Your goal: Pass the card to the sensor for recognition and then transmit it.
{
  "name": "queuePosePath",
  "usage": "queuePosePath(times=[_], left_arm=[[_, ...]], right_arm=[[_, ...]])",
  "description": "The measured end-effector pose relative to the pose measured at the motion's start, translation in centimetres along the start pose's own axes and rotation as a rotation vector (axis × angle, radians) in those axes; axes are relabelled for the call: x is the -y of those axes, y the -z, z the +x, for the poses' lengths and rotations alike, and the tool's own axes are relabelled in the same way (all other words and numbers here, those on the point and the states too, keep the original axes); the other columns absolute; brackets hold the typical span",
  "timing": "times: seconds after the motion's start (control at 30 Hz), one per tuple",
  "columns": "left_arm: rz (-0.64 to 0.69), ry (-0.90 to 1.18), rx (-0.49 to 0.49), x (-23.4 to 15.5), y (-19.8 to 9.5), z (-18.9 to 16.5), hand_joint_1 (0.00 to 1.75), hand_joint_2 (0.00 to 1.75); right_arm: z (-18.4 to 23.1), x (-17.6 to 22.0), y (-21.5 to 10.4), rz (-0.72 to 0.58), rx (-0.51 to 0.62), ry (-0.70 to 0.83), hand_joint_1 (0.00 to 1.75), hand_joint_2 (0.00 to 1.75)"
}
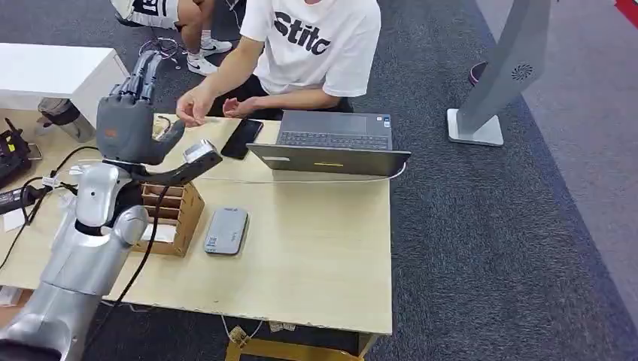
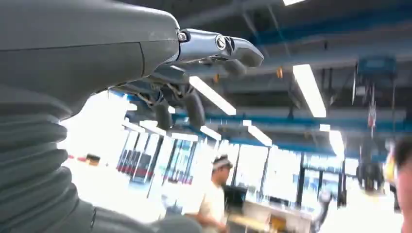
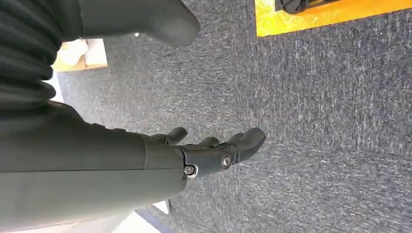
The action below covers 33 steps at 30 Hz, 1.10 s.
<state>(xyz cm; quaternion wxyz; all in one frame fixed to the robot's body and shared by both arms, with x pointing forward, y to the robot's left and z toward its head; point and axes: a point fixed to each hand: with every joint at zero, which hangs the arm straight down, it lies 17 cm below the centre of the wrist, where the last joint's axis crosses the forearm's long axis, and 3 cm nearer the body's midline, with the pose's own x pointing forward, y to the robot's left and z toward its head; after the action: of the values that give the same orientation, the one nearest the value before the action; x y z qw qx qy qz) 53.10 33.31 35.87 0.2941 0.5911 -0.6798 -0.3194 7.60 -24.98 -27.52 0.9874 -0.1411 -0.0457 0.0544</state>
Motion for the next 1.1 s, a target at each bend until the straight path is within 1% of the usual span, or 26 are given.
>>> queuePosePath(times=[0.07, 0.17, 0.2, 0.23, 0.33, 0.4, 0.53, 0.63, 0.8, 1.0, 1.1], left_arm=[[-0.073, -0.008, -0.005, 1.6, -0.5, 0.1, 0.00, 1.75], [-0.237, -0.042, -0.001, 4.9, -1.9, 0.7, 0.00, 1.75], [-0.334, -0.061, 0.011, 6.7, -3.0, 1.2, 0.00, 1.75], [-0.405, -0.071, 0.024, 7.9, -4.0, 1.5, 0.00, 1.75], [-0.535, -0.108, 0.083, 9.9, -6.9, 2.4, 0.00, 1.75], [-0.594, -0.141, 0.112, 10.3, -8.8, 2.4, 0.00, 1.75], [-0.687, -0.199, 0.151, 9.7, -12.3, 1.4, 0.00, 1.75], [-0.717, -0.178, 0.177, 8.4, -13.7, 0.3, 0.00, 1.75], [-0.773, -0.106, 0.205, 6.5, -15.2, -1.6, 0.00, 1.75], [-0.813, -0.017, 0.189, 4.7, -16.3, -4.7, 0.00, 1.75], [-0.838, 0.008, 0.177, 4.7, -17.5, -5.7, 0.00, 1.75]], right_arm=[[-0.1, 0.0, 0.0, 0.001, -0.003, 0.006, 0.00, 1.75], [-0.1, 0.0, 0.0, 0.003, -0.008, 0.026, 0.00, 1.75], [-0.1, -0.1, 0.0, 0.004, -0.009, 0.038, 0.00, 1.75], [-0.2, -0.1, 0.0, 0.005, -0.009, 0.045, 0.00, 1.75], [-0.6, -0.1, 0.0, 0.007, -0.021, 0.066, 0.00, 1.75], [-0.8, -0.1, 0.0, 0.007, -0.029, 0.082, 0.00, 1.75], [-1.5, -0.1, 0.1, 0.003, -0.052, 0.108, 0.00, 1.75], [-1.8, 0.0, 0.1, 0.001, -0.062, 0.127, 0.00, 1.75], [-1.9, 0.1, 0.1, -0.003, -0.069, 0.150, 0.00, 1.75], [-2.1, 0.1, 0.1, -0.003, -0.075, 0.166, 0.00, 1.75], [-2.2, 0.1, 0.1, -0.003, -0.080, 0.167, 0.00, 1.75]])
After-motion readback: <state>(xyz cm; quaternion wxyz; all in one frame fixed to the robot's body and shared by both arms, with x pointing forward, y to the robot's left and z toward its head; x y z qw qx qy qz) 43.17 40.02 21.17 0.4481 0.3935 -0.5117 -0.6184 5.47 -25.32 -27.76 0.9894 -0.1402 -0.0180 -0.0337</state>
